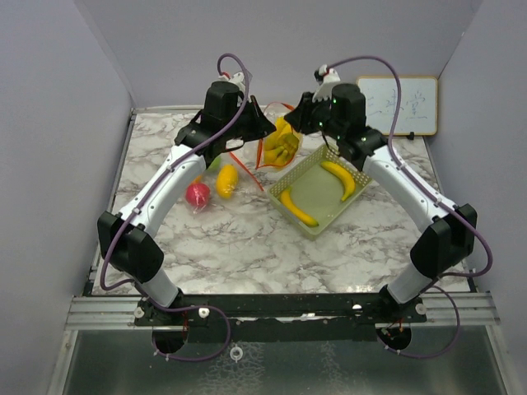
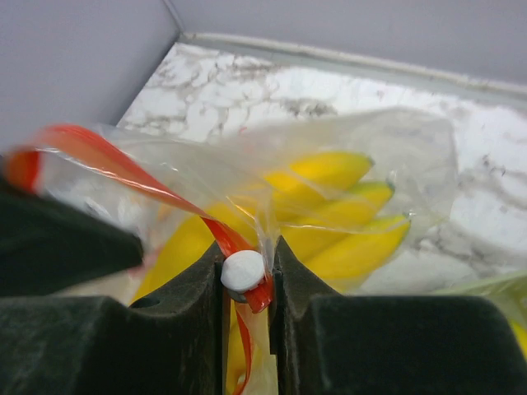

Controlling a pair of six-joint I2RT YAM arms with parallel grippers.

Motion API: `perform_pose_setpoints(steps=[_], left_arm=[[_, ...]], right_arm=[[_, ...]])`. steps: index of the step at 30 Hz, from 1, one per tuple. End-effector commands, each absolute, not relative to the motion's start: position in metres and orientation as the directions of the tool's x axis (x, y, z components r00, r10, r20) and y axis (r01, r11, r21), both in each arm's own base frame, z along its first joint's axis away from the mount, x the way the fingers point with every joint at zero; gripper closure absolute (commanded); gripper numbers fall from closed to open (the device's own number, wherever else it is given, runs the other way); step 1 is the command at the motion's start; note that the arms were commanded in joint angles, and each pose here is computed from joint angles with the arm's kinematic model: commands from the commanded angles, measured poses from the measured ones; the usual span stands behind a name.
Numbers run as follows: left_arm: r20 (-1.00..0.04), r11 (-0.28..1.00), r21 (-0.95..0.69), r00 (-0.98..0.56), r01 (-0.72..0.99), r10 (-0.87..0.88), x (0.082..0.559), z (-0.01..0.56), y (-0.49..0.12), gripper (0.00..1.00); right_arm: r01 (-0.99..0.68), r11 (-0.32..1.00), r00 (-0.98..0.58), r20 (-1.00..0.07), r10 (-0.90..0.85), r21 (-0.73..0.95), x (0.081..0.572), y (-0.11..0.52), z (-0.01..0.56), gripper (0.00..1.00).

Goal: Place the food in the zip-top bag and seal the zipper
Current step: Place the fake fruit in the zipper food storage bag, then pick up the fake fruit from the bin.

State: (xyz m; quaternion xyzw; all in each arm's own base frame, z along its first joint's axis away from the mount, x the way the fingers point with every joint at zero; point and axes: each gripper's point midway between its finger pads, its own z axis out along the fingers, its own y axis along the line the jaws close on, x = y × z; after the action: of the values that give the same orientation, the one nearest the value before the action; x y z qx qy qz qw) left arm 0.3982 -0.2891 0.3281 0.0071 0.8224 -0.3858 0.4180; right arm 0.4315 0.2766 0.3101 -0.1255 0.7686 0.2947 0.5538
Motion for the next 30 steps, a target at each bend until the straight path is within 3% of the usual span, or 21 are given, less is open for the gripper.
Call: perform_pose_setpoints(steps=[1,5,9,12,17,18,21,23,30], left_arm=[[-0.703,0.809,-0.512,-0.683,0.288,-0.202,0.383,0.294,-0.259,1.0],[-0.705,0.858,-0.451,-0.687,0.245,-0.174,0.378,0.281,-0.233,1.0],[-0.747,0.871,-0.433,-0.633,0.233,-0.202,0.387,0.307,-0.22,1.0],[-0.798,0.892,-0.398,-0.561,0.214,-0.222,0.398,0.334,-0.209,1.0],[-0.78,0.905,-0.376,-0.595,0.198,-0.194,0.4,0.312,-0.208,1.0],[-0.762,0.895,-0.393,-0.619,0.208,-0.191,0.396,0.303,-0.213,1.0],[-0.724,0.897,-0.4,-0.666,0.19,-0.182,0.388,0.264,-0.212,1.0],[-0.692,0.894,-0.413,-0.698,0.172,-0.186,0.385,0.241,-0.209,1.0],[-0.687,0.886,-0.426,-0.703,0.185,-0.184,0.396,0.239,-0.209,1.0]], right_arm=[[-0.584,0.786,-0.385,-0.922,-0.05,0.202,0.424,0.275,0.345,0.94],[-0.625,0.758,-0.402,-0.909,-0.109,0.185,0.408,0.273,0.347,0.94],[-0.648,0.73,-0.455,-0.879,-0.141,0.218,0.395,0.276,0.324,0.94],[-0.678,0.691,-0.432,-0.897,-0.096,0.252,0.385,0.282,0.339,0.94],[-0.641,0.746,-0.375,-0.922,-0.097,0.183,0.389,0.266,0.349,0.92],[-0.645,0.745,-0.364,-0.925,-0.103,0.171,0.386,0.264,0.352,0.86],[-0.652,0.742,-0.336,-0.936,-0.1,0.155,0.376,0.258,0.359,0.52],[-0.676,0.72,-0.32,-0.943,-0.092,0.159,0.363,0.256,0.363,0.4],[-0.698,0.691,-0.339,-0.936,-0.089,0.187,0.316,0.24,0.336,0.18]])
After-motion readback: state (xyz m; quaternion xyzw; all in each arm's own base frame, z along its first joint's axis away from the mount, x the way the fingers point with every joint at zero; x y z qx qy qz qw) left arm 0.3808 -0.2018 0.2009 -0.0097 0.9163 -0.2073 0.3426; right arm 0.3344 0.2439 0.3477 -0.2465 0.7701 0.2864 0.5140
